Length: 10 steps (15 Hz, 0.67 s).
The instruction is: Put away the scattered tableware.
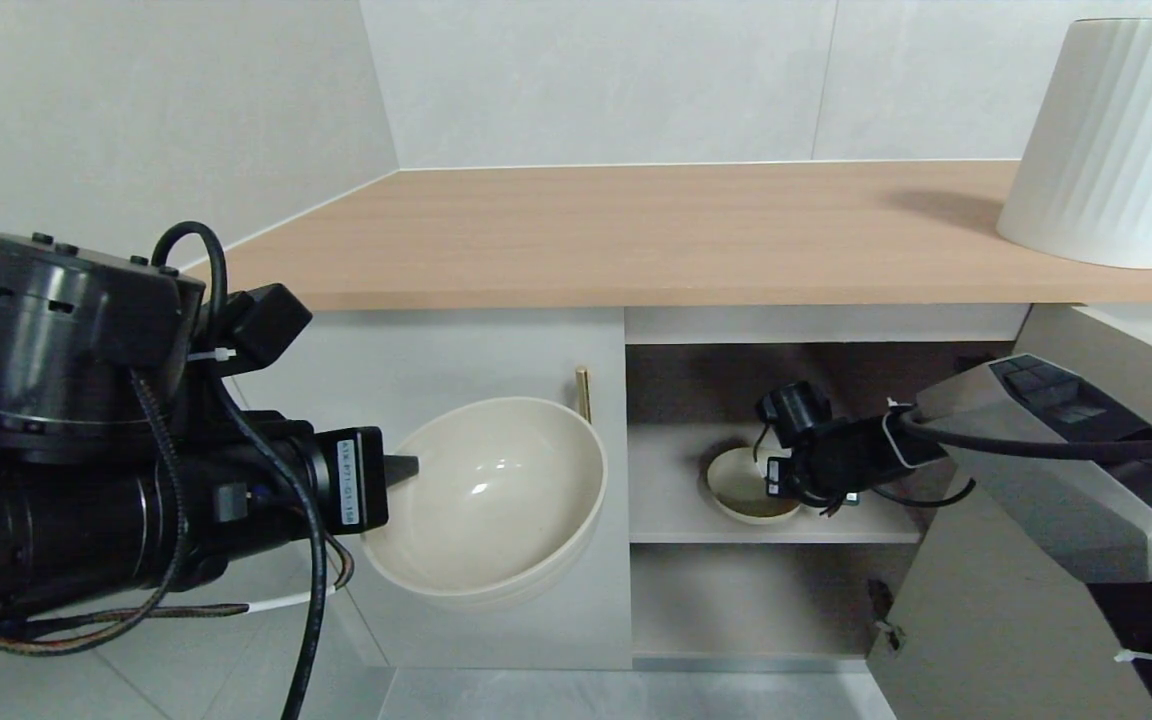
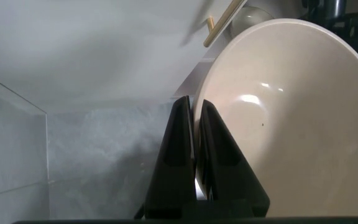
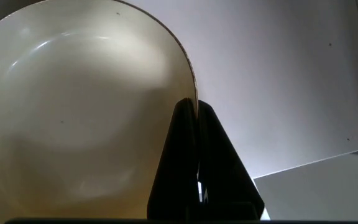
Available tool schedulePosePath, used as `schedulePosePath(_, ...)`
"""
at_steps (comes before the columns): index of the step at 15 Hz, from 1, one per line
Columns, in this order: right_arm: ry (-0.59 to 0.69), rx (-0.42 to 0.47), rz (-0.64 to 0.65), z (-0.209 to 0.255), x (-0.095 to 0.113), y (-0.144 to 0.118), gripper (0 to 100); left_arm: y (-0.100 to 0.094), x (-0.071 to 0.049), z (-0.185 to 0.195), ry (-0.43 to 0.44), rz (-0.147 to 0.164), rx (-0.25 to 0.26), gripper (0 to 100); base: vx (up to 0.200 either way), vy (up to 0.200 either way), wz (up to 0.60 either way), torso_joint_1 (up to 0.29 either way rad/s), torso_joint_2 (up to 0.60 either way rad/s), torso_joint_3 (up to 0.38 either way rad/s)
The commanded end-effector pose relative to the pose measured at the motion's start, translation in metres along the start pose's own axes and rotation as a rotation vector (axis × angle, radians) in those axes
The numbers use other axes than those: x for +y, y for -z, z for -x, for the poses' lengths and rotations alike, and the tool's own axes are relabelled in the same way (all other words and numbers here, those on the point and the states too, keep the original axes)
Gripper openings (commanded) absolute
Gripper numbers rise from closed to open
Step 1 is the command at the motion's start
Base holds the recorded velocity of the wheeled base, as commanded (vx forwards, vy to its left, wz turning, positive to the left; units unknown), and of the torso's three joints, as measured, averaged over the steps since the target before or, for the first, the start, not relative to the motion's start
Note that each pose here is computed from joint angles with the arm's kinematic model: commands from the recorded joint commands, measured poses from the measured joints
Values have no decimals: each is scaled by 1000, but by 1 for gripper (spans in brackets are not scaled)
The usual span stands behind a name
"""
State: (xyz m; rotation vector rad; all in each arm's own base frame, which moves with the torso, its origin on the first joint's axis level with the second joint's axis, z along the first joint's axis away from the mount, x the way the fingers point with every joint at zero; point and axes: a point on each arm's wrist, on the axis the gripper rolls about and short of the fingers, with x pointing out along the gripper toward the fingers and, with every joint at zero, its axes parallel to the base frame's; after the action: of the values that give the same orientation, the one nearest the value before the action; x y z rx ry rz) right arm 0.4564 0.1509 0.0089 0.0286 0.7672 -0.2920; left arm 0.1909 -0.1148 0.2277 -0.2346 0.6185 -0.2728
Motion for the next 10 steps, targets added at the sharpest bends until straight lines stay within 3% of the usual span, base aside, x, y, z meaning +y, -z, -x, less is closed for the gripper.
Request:
schedulePosePath(1, 0, -3, -3, 1, 0, -1, 0, 0, 0, -1, -2, 0, 4, 0, 0, 0, 0, 0, 0, 0)
schedulePosePath(2, -1, -7, -5, 1, 0, -2, 0, 0, 0, -1, -2, 0, 4, 0, 0, 0, 0, 0, 0, 0)
schedulePosePath(3, -1, -7, -5, 1, 0, -2, 100, 0, 0, -1, -2, 0, 4, 0, 0, 0, 0, 0, 0, 0)
schedulePosePath(8, -17, -36, -59, 16, -2, -15, 100, 2, 0, -4, -5, -2, 12, 0, 0, 0, 0, 0, 0, 0)
schedulePosePath(10, -52, -46, -72, 52, -8, -25, 100, 7, -4, -9, 4, -21, 41, 0, 0, 0, 0, 0, 0, 0)
